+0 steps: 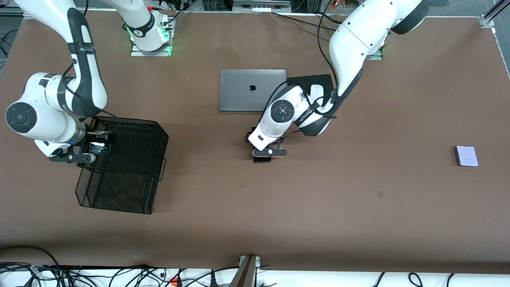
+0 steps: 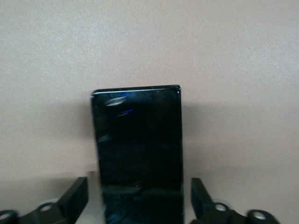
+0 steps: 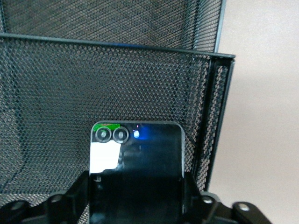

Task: Place phones with both arms
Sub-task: 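Carry the flip phone to the basket while the left gripper sets the tall phone down, then release the flip phone in the basket while the left gripper reaches the white phone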

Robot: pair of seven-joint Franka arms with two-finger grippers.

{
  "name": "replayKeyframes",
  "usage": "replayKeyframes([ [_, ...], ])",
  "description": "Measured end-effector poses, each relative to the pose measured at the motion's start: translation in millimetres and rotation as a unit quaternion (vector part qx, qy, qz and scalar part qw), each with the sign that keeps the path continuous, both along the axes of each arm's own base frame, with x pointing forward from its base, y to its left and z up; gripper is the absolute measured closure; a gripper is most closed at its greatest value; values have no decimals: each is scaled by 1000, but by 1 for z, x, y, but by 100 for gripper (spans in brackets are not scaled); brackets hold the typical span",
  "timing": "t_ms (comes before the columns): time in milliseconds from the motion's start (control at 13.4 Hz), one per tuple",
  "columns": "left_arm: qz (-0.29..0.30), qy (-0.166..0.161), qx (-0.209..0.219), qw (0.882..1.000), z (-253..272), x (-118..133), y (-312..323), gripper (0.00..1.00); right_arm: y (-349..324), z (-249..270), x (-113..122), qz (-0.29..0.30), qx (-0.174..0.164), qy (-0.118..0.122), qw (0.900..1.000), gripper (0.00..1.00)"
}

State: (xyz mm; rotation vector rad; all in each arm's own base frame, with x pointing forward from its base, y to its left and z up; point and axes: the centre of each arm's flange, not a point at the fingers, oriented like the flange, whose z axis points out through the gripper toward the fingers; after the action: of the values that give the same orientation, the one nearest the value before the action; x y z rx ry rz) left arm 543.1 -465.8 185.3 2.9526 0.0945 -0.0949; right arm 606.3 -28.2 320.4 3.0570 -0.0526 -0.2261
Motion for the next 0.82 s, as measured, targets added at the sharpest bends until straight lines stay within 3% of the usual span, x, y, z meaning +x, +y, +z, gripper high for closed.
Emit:
replayKeyframes([
  [74, 4, -6, -1, 1000, 7, 7, 2, 0, 1, 7, 5, 0, 1, -8, 1000, 0],
  [372, 32, -6, 75, 997, 95, 68, 90, 0, 23, 66, 28, 17, 8, -14, 1000, 0],
  [595, 6, 34, 144, 989, 162, 103, 226, 0, 69, 127, 38, 37, 15, -18, 999, 0],
  [819, 24, 92, 169, 981, 169, 120, 368, 0, 166, 151, 30, 31, 12, -33, 999, 0],
])
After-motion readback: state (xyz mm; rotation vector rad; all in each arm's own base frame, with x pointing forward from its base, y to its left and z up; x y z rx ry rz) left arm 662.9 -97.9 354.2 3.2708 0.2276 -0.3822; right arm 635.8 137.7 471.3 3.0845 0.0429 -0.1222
